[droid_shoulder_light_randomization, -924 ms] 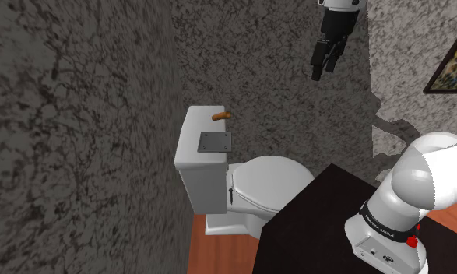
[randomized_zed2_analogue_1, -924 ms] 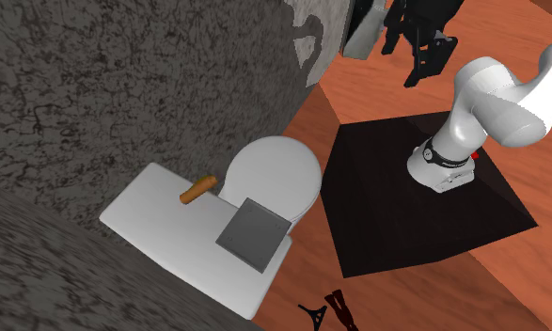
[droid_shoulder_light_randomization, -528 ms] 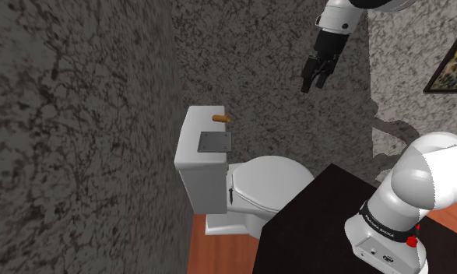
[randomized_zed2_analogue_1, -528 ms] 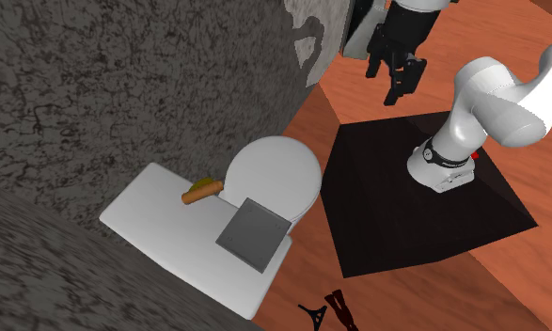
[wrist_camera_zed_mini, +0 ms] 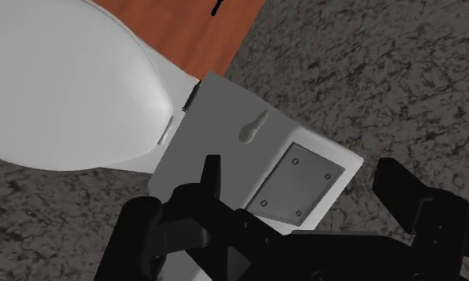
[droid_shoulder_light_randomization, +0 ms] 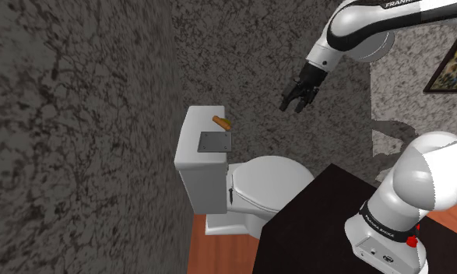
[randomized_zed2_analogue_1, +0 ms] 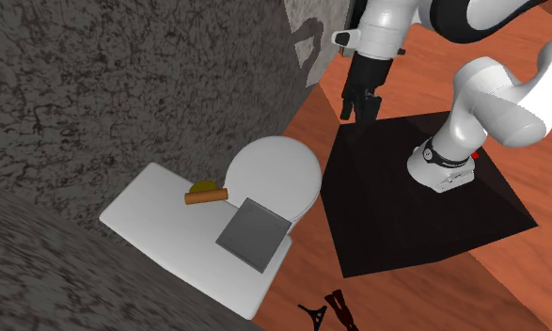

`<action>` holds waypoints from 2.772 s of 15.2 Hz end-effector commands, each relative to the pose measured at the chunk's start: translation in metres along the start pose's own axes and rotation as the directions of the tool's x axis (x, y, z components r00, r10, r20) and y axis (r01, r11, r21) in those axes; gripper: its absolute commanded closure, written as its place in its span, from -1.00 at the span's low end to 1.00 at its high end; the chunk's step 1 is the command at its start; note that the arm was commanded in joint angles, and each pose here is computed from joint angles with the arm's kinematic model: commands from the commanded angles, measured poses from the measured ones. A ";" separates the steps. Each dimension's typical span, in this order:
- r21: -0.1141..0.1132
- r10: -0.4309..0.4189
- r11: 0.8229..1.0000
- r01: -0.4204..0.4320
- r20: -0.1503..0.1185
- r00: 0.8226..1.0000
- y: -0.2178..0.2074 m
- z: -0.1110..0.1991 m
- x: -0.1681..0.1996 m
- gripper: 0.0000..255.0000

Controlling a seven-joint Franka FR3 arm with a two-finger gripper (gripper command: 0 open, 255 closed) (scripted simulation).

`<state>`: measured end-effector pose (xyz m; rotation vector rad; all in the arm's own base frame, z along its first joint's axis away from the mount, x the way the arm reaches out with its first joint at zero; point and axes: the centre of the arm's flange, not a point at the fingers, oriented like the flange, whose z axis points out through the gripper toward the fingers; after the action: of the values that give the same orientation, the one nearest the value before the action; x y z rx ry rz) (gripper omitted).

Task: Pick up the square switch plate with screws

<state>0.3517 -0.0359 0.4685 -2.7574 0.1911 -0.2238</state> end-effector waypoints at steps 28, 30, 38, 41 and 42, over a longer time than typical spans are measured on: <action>0.727 0.506 0.629 -0.275 -0.115 0.855 0.045 0.325 0.088 -1.00; 0.727 0.506 0.629 -0.275 -0.115 0.855 0.050 0.338 0.086 -1.00; 0.727 0.507 0.629 -0.276 -0.114 0.855 0.049 0.339 0.089 1.00; 0.727 0.506 0.629 -0.276 -0.114 0.855 0.050 0.340 0.088 1.00; 0.727 0.506 0.629 -0.275 -0.115 0.855 0.050 0.338 0.086 1.00</action>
<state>0.4886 0.0164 0.1474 -1.8531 0.6650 -0.4931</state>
